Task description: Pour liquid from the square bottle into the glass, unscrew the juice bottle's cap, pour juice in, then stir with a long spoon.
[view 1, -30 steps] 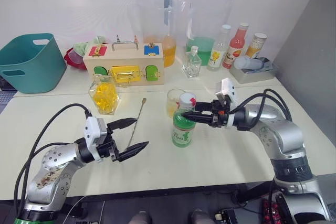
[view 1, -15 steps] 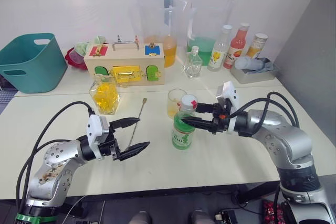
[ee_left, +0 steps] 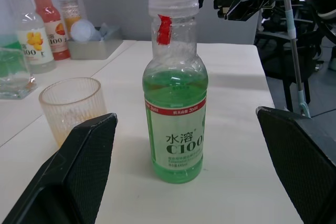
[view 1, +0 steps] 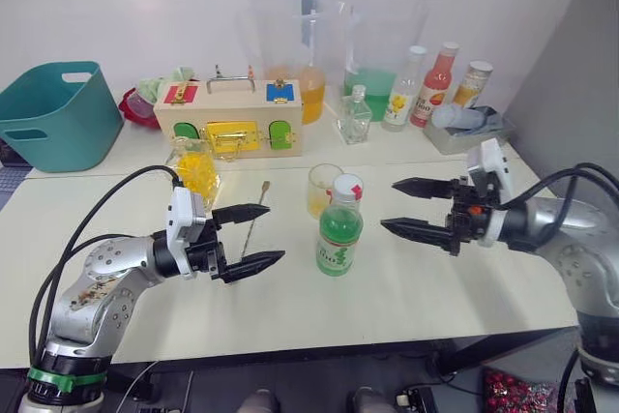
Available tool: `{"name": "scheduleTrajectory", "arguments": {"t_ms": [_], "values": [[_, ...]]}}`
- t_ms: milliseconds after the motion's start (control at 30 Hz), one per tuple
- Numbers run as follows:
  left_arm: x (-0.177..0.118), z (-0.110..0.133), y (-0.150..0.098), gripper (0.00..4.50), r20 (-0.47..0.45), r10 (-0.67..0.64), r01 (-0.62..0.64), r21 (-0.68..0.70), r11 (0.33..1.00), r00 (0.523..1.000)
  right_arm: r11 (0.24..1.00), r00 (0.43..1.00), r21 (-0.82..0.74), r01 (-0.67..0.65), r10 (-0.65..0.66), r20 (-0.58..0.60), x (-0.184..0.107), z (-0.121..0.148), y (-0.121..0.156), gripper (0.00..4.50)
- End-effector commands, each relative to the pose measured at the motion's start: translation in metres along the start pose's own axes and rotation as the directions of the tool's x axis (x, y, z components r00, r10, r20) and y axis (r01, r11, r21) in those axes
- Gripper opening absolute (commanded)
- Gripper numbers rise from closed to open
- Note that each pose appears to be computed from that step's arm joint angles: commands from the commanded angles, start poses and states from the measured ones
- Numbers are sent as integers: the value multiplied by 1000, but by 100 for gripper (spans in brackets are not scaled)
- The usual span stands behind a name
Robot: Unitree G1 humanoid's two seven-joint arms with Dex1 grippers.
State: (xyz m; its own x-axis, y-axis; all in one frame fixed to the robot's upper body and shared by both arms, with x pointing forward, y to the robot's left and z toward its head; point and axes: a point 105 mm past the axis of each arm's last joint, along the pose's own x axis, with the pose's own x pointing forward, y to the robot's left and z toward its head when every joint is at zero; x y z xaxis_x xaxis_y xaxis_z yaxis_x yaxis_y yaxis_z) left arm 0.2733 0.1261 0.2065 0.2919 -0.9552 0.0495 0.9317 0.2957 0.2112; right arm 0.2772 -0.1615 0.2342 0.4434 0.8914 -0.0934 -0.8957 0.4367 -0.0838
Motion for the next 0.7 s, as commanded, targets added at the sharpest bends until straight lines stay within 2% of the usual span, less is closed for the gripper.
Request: {"name": "scheduleTrajectory", "arguments": {"t_ms": [33, 267, 533, 700], "values": [[16, 13, 1, 450, 37, -61, 60, 16, 998, 997, 996, 997, -55, 68, -66, 40, -17, 17, 8, 448], [49, 16, 14, 450, 23, -118, 118, -14, 993, 993, 981, 981, -1, 192, -192, 11, -34, 3, 13, 448], [91, 22, 11, 450, 25, -212, 212, -35, 977, 977, 970, 970, 13, 243, -243, 18, -42, 0, 25, 448], [110, 17, 12, 450, 1, -250, 250, -34, 968, 968, 962, 962, 19, 271, -271, 25, -41, -2, 27, 448]]}}
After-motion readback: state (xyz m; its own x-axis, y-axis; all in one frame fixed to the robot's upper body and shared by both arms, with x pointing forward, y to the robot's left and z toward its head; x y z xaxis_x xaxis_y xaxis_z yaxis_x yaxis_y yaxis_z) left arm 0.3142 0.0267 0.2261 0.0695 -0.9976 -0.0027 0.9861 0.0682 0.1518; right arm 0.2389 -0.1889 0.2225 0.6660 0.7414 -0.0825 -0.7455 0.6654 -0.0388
